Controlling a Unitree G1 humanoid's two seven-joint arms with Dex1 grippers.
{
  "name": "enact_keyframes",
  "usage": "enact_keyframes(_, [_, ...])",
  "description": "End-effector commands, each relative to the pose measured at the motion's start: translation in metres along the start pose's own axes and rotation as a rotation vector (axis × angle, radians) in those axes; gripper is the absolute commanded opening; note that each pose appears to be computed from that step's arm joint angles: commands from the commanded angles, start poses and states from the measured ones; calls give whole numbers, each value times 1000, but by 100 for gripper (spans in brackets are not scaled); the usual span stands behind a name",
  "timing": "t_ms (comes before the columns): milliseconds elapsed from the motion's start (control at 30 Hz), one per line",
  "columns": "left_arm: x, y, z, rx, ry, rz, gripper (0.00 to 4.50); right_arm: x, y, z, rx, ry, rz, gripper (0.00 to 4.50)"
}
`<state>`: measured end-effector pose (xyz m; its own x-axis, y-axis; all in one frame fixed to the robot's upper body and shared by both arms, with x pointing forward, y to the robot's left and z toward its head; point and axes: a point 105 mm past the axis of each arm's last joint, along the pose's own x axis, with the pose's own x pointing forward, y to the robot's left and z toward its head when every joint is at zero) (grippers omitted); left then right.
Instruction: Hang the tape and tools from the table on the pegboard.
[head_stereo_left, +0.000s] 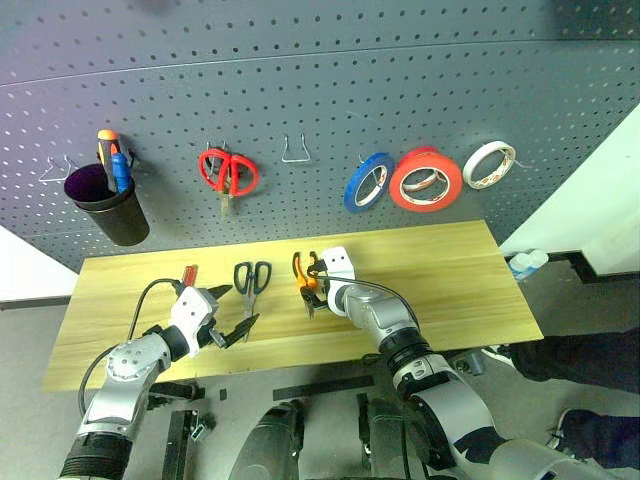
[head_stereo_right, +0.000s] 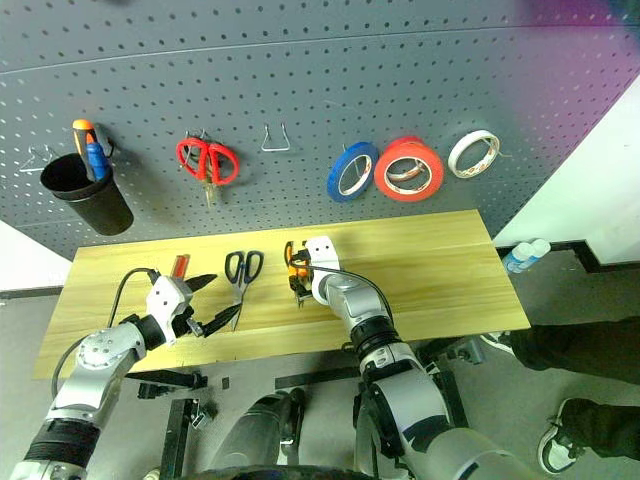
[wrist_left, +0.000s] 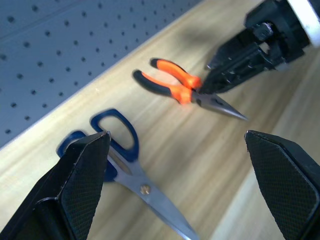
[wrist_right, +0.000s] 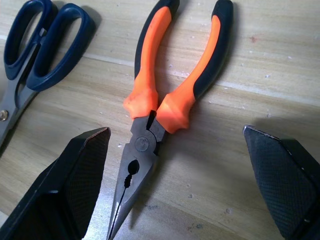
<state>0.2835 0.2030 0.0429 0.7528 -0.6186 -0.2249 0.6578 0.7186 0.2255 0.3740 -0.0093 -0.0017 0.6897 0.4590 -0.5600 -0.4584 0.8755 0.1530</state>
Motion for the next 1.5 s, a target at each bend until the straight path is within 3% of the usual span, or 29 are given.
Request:
enact_keyframes(33, [-6, 3, 9, 9, -24, 9, 450, 1, 35, 24, -6, -87, 89, 444])
enact_keyframes(700, [-8, 8, 12, -16, -39, 52, 450, 10, 49, 56, 72, -123, 94, 444])
enact_keyframes(900, [-8, 8, 13, -18, -46, 58, 450, 17, 47, 44, 20, -60, 18, 444])
enact_keyframes(1233, [-12, 8, 10, -20, -34, 71, 450, 21, 60, 43, 44, -43, 65, 444])
enact_keyframes(1500, [-11, 7, 11, -23, -39, 73, 450, 24, 49, 20, 2, 41, -10, 444])
